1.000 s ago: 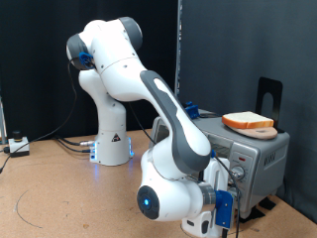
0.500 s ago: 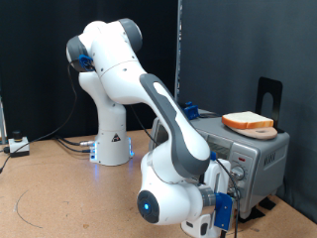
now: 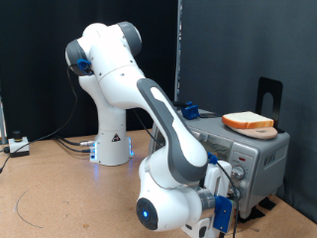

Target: Make a piece of toast with the oven

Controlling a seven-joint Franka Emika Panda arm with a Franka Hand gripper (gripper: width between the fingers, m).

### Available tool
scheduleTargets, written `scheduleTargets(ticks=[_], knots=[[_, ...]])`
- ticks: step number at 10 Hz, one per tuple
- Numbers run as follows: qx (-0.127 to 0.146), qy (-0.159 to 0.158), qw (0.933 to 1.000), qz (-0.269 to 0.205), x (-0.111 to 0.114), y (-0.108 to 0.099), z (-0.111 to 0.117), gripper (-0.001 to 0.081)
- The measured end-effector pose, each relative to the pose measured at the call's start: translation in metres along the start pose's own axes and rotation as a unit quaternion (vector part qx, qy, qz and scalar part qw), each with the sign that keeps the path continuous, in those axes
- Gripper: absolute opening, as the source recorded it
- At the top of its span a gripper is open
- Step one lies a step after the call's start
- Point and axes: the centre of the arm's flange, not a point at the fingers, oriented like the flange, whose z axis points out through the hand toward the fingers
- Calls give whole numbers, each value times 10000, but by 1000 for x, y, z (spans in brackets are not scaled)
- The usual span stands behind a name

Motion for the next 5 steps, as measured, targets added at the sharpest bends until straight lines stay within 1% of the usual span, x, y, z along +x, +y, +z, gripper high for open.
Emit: scheduleTargets(ticks=[1,2,4,5], knots=[[-49,108,9988,-468,-2,-1,0,85],[-116,282,9950,-955,-6,-3,0,85],[-145,744,9806,-1806,-16,-5,0,85],[-39,1046,9719,-2107,-16,-15,-1,85]])
